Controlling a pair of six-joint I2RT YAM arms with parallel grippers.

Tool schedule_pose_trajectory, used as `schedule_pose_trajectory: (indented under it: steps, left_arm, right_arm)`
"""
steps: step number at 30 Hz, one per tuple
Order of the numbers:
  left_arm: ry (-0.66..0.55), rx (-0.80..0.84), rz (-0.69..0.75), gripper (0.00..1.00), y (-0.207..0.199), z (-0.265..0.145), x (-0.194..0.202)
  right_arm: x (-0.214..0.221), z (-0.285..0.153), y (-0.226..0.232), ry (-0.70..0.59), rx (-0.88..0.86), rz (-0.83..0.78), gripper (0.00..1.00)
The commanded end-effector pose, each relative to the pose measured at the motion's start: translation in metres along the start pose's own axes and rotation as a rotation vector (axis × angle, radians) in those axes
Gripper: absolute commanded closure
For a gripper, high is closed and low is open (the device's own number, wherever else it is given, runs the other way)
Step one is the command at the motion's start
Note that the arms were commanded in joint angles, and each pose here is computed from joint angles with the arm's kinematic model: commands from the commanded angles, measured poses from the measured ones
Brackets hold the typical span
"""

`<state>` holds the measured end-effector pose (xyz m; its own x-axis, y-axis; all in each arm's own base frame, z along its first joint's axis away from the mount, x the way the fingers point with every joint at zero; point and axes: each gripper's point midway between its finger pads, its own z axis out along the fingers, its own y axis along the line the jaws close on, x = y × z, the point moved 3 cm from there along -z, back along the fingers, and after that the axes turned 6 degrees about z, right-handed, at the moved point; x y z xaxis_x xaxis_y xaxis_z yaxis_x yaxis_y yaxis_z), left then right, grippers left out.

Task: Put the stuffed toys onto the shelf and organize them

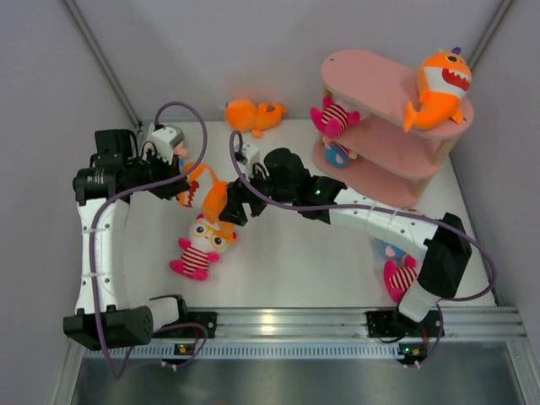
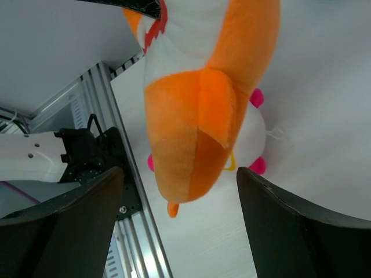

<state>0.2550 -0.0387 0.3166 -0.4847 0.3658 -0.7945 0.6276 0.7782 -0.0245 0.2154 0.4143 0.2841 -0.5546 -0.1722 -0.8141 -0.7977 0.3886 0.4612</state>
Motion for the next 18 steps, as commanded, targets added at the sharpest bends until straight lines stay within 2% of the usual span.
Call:
schedule_pose_trajectory:
  steps: [1,5,7,8,9,12,15,16,18]
  left_arm:
    - [-0.041,0.016,0.018,1.00,-0.015,-0.009,-0.008]
    - [-0.050,0.015,0.039,1.00,-0.019,-0.012,-0.007]
    - [-0.049,0.018,0.047,1.00,-0.020,-0.012,-0.004]
    - [-0.052,0.017,0.057,1.00,-0.021,-0.014,-0.004]
    - [-0.050,0.010,0.058,1.00,-0.020,-0.014,-0.003]
    - [-0.051,0.011,0.060,1.00,-0.021,-0.014,-0.002]
    - [-0.062,0.025,0.063,1.00,-0.025,-0.015,-0.003]
    - [-0.065,0.024,0.063,1.00,-0.025,-0.016,-0.004]
    - [-0.063,0.005,0.065,0.81,-0.024,-0.018,-0.005]
  right_arm:
    - [-0.024,0.016,0.040,-0.098,-0.118,0.016,0.20]
    - [-0.008,0.041,0.030,-0.048,-0.104,0.056,0.21]
    - [-0.001,0.048,0.022,-0.024,-0.072,0.072,0.25]
    - [0.004,0.052,0.020,-0.013,-0.070,0.078,0.31]
    - [0.003,0.053,0.023,-0.017,-0.093,0.089,0.52]
    - [-0.004,0.050,0.029,-0.044,-0.118,0.100,0.83]
    - [-0.015,0.046,0.030,-0.078,-0.102,0.095,1.00]
    - [-0.016,0.044,0.029,-0.081,-0.093,0.101,1.00]
    - [-0.023,0.037,0.029,-0.096,-0.091,0.122,1.00]
